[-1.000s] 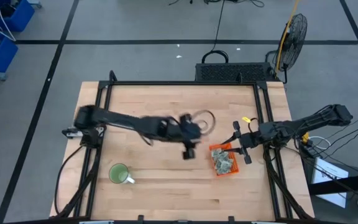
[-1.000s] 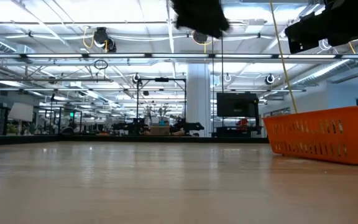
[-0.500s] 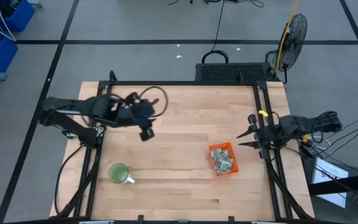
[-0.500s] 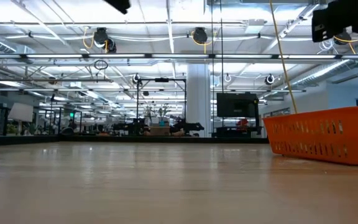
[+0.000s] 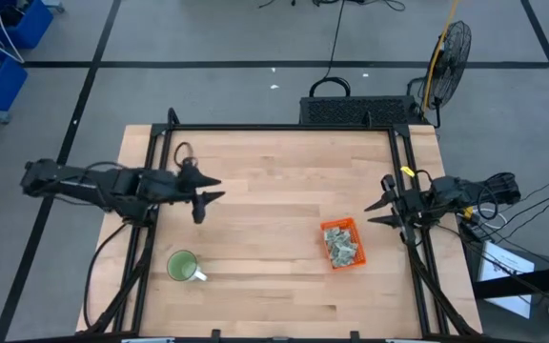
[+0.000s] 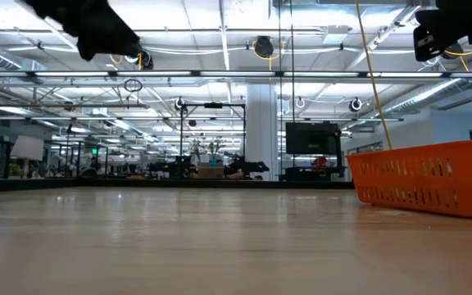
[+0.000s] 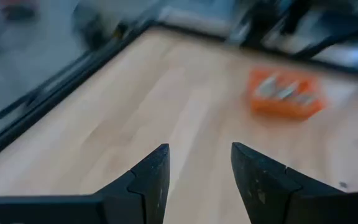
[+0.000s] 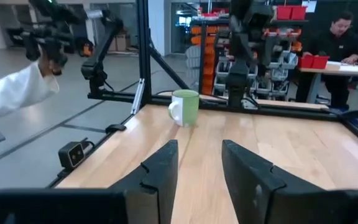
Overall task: Pick and place Stevia / Truvia into bins
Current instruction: Return to Home Position
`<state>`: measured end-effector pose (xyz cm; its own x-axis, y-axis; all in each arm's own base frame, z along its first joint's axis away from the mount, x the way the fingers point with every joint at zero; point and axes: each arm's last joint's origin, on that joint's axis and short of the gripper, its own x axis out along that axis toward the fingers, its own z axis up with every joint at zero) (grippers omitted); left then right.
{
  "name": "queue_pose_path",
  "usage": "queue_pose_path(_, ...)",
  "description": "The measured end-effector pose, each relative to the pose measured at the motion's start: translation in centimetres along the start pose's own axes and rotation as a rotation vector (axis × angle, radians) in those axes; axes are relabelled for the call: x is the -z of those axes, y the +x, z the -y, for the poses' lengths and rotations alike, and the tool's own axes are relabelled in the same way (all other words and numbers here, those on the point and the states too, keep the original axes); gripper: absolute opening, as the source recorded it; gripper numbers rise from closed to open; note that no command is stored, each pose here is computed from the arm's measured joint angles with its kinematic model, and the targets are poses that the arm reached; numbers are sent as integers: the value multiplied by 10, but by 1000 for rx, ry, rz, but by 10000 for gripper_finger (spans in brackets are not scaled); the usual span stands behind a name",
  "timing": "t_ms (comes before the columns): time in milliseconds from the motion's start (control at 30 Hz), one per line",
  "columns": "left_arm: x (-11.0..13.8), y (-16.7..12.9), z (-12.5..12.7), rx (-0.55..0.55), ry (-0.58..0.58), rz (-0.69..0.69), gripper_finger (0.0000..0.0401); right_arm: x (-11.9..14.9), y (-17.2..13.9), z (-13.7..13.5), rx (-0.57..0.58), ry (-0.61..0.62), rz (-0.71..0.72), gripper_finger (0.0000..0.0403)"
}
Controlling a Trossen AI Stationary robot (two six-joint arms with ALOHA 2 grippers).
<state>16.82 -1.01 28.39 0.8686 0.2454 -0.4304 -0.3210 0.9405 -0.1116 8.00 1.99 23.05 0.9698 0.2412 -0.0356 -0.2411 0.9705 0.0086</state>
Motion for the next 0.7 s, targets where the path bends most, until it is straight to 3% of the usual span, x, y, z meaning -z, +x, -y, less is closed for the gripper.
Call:
queue_pose_path(100, 27, 1, -7, 92, -2, 157, 177, 3, 1, 0, 0, -2, -7, 118)
queue_pose_path(367, 96, 16, -22, 184, -52, 463, 177, 41, 13, 0, -1, -25, -94, 118)
queue_pose_path(467, 112, 18, -25, 214, -43, 482, 177, 51, 16, 0, -2, -47, -105, 118)
queue_pose_path(700, 112, 18, -27, 175, 7, 457, 177, 44, 14, 0, -4, -93, -89, 118)
